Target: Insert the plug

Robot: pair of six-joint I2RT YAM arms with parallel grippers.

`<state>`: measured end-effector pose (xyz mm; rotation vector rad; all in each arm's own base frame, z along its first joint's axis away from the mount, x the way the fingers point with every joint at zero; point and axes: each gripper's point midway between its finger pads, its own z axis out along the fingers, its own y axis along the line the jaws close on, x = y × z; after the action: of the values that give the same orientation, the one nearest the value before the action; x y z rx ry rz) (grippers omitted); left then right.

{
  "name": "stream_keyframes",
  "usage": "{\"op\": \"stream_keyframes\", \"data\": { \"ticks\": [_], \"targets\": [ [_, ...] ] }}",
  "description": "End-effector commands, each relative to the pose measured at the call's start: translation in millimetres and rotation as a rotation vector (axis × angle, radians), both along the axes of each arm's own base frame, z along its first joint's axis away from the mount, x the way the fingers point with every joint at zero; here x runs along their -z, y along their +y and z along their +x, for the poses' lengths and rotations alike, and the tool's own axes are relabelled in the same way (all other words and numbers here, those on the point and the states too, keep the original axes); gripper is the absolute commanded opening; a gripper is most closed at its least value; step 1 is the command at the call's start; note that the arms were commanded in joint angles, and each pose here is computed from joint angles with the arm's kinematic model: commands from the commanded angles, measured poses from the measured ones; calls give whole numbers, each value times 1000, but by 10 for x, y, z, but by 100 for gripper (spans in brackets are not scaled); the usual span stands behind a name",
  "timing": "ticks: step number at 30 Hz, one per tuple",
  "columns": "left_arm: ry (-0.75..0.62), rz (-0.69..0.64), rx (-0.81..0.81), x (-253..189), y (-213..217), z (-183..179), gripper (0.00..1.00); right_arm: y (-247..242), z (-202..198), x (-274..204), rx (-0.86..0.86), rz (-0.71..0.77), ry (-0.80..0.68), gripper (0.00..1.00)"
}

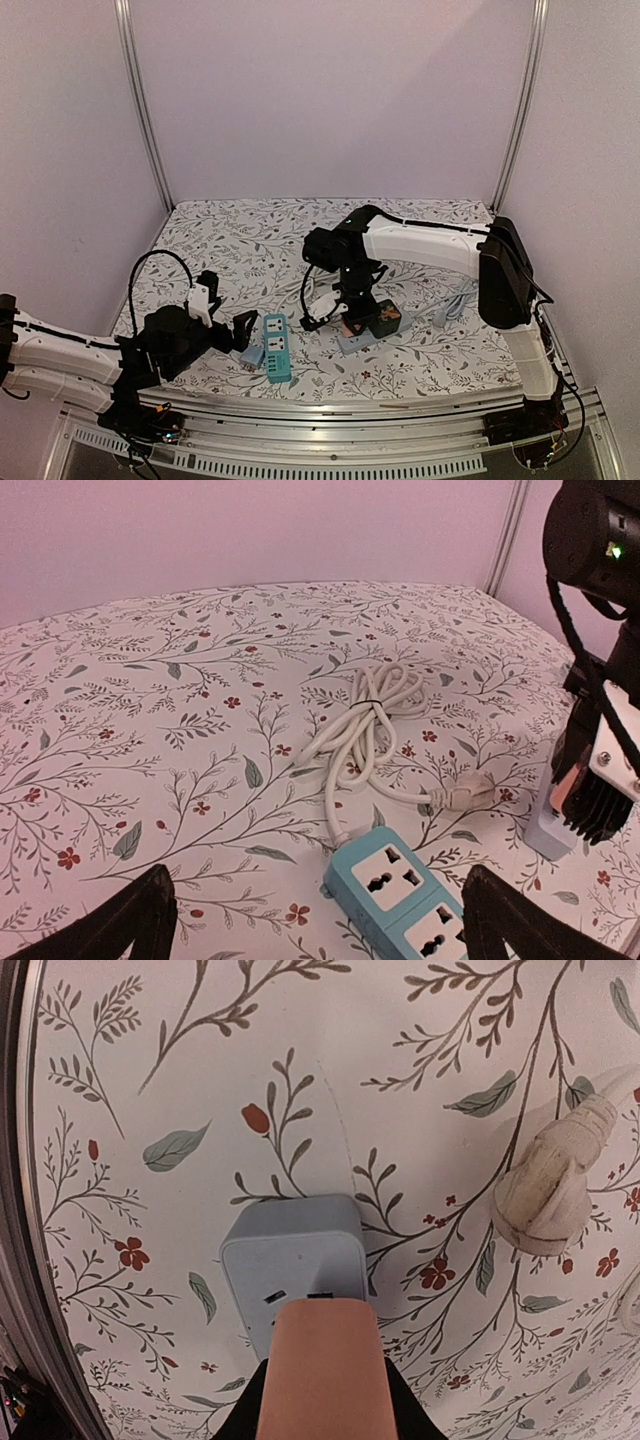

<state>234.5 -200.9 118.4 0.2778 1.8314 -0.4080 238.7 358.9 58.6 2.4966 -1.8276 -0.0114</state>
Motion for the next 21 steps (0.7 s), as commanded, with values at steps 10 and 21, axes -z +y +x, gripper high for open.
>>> {"op": "stream_keyframes", "data": {
  "ticks": [10, 21],
  "targets": [
    [10, 5, -9, 43, 58, -25, 99, 55, -13, 116, 13, 11, 15, 0],
    [12, 2, -9, 43, 58, -27, 99, 167, -81, 29, 3, 80, 25, 0]
  ]
}}
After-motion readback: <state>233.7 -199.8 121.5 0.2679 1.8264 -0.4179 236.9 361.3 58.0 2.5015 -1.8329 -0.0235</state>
